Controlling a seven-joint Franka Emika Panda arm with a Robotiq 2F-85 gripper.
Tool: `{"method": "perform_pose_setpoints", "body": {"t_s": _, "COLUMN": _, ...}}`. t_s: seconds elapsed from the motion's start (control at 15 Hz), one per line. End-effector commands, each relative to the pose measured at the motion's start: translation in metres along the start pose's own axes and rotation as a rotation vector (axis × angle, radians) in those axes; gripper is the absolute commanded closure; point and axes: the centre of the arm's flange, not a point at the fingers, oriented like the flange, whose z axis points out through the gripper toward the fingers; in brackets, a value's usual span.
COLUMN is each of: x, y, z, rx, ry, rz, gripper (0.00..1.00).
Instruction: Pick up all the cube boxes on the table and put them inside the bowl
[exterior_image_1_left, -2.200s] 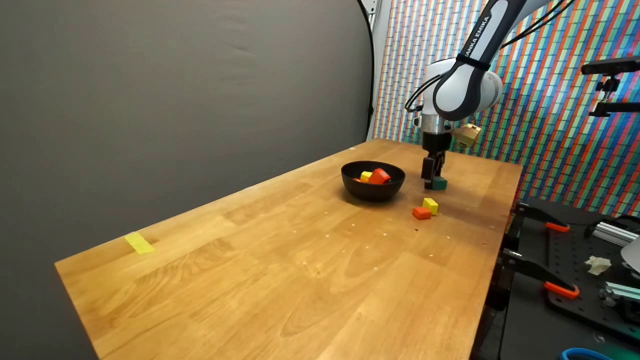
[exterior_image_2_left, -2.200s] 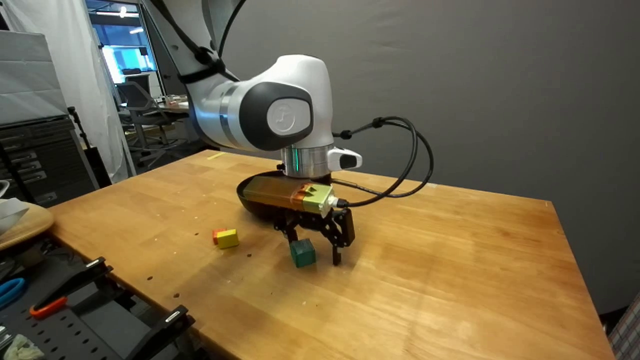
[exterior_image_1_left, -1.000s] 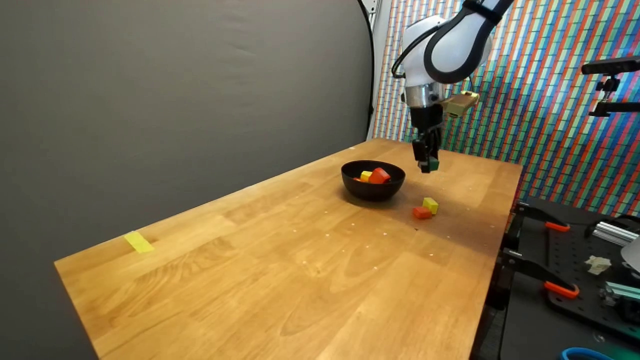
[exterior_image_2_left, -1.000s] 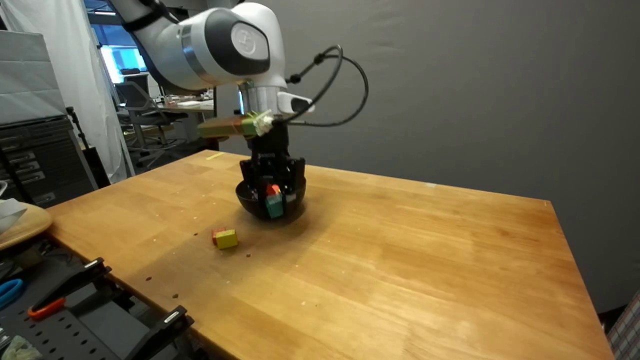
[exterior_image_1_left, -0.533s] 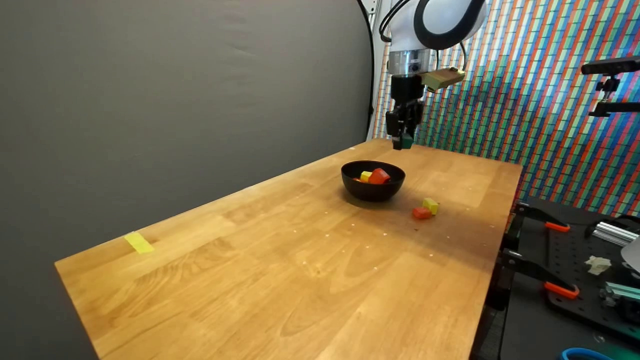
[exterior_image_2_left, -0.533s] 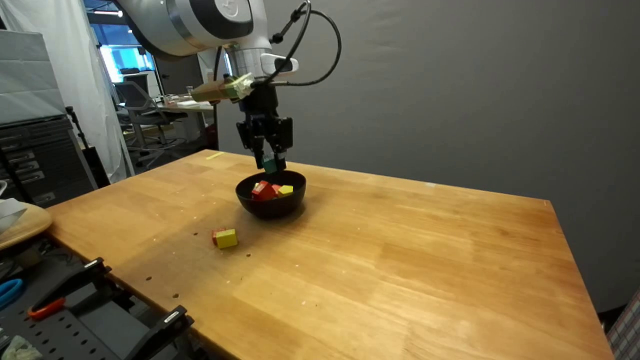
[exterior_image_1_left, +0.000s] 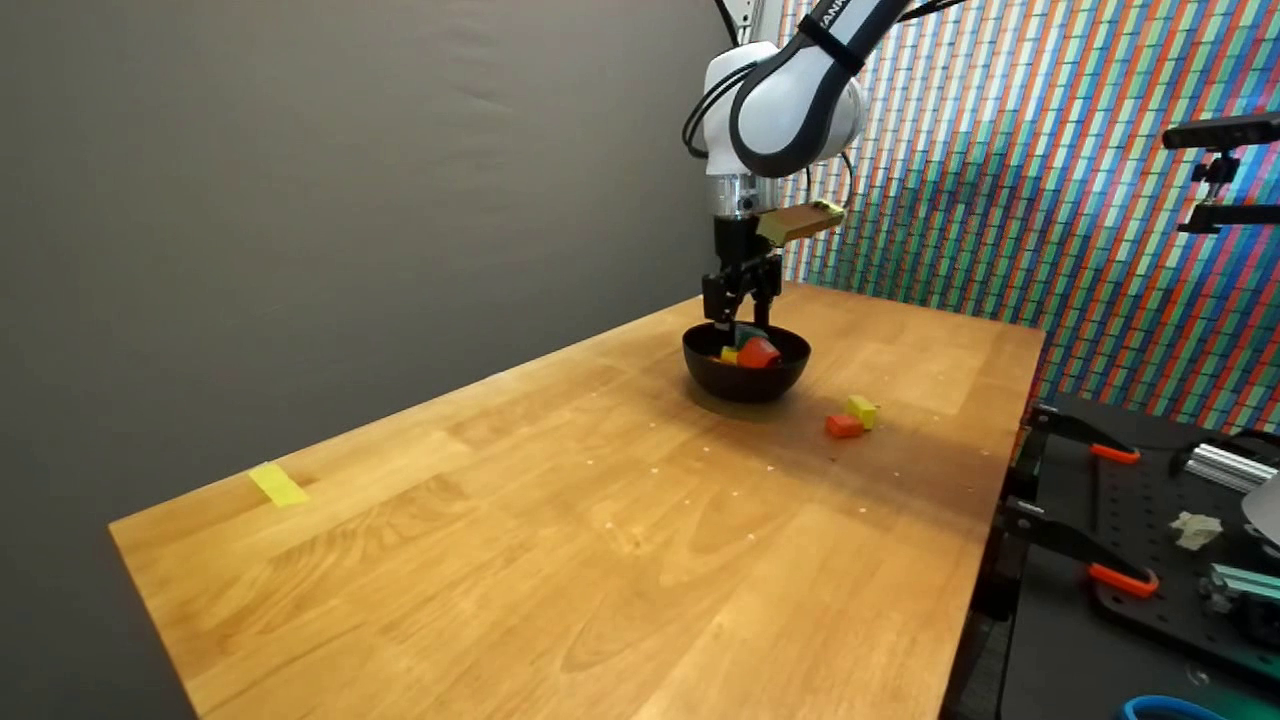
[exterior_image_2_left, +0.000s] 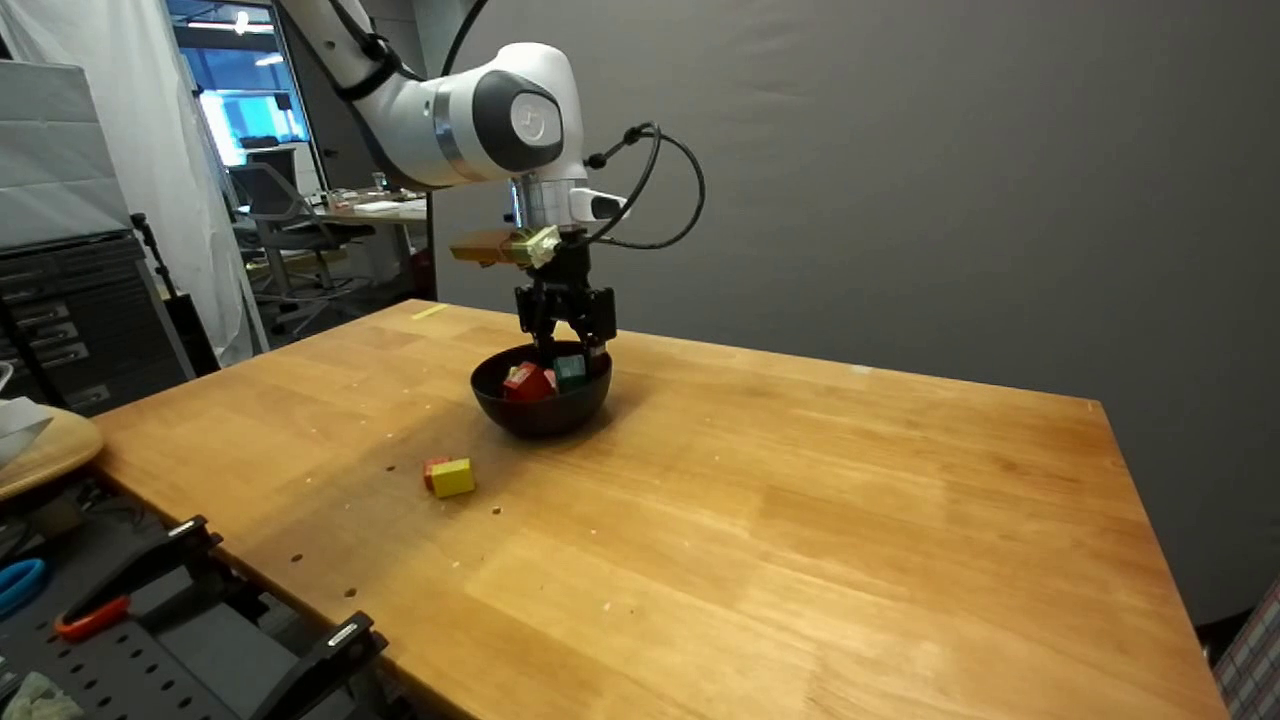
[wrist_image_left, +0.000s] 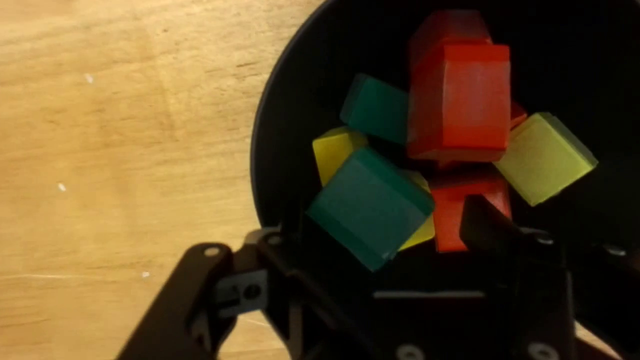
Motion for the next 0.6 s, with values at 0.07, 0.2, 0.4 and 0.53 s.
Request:
{"method": "perform_pose_setpoints", "body": {"t_s": 0.07, "x": -0.017, "y": -0.001, "z": -0.046, "rx": -0.008, "ry": 0.042, "rz": -0.019, "gripper": 0.00}}
{"method": "perform_pose_setpoints", "body": {"t_s": 0.2, "x": -0.039, "y": -0.003, "z": -0.063, "rx": -0.037, "ry": 0.008, "rz": -0.045, "gripper": 0.00}}
{"method": "perform_pose_setpoints", "body": {"t_s": 0.4, "x": -0.086, "y": -0.005, "z": -0.066, "rx": -0.093, "ry": -0.100, "rz": -0.069, "gripper": 0.00}}
{"method": "perform_pose_setpoints", "body": {"t_s": 0.53, "x": -0.114, "y": -0.004, "z": -0.060, "rx": -0.092, "ry": -0.171, "rz": -0.063, "gripper": 0.00}}
